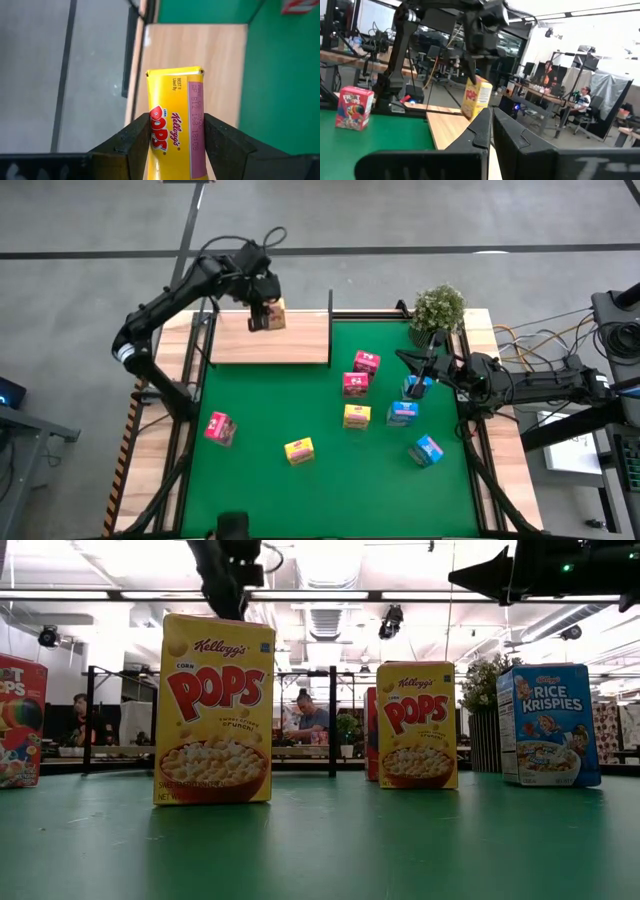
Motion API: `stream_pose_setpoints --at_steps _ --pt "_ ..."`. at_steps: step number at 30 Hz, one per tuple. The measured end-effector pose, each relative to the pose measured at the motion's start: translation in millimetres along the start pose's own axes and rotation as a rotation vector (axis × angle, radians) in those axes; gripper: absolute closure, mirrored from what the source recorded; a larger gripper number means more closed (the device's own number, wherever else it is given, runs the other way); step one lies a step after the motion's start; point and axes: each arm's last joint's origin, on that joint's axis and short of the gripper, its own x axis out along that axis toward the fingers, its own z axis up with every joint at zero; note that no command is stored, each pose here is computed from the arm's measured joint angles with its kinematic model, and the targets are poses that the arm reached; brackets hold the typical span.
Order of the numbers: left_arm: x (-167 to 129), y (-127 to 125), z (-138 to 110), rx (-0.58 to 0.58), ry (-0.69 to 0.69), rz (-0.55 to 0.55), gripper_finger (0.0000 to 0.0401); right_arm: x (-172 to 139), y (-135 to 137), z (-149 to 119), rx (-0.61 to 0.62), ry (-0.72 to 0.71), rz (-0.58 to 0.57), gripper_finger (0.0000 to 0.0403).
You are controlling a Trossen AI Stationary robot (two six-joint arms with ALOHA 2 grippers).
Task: Stack cereal on shelf
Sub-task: Put the top yellow cereal box on the shelf
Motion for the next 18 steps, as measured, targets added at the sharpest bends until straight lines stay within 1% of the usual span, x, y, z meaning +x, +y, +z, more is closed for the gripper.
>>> stream_pose_setpoints --at_steps 4,8,12,18 --pt "14.7 17.2 -8.1 0.006 0.036 0.001 0.0244 0.0 -0.5 1.2 -0.031 -0.011 -0.005 0.0394" --pt "28.6 29.2 -14.3 0.007 0.051 -0.030 0.0244 1.2 -2.0 6.0 -0.032 -0.023 -0.009 0.0394" --pt "39.7 38.2 -17.6 0.025 0.054 -0.038 0.0244 1.8 -2.5 7.9 -0.031 -0.026 -0.010 0.0394" --pt "47.9 46.2 -24.5 0.019 0.032 -0.065 0.0244 1.8 -2.5 7.8 -0.031 -0.026 -0.010 0.0394"
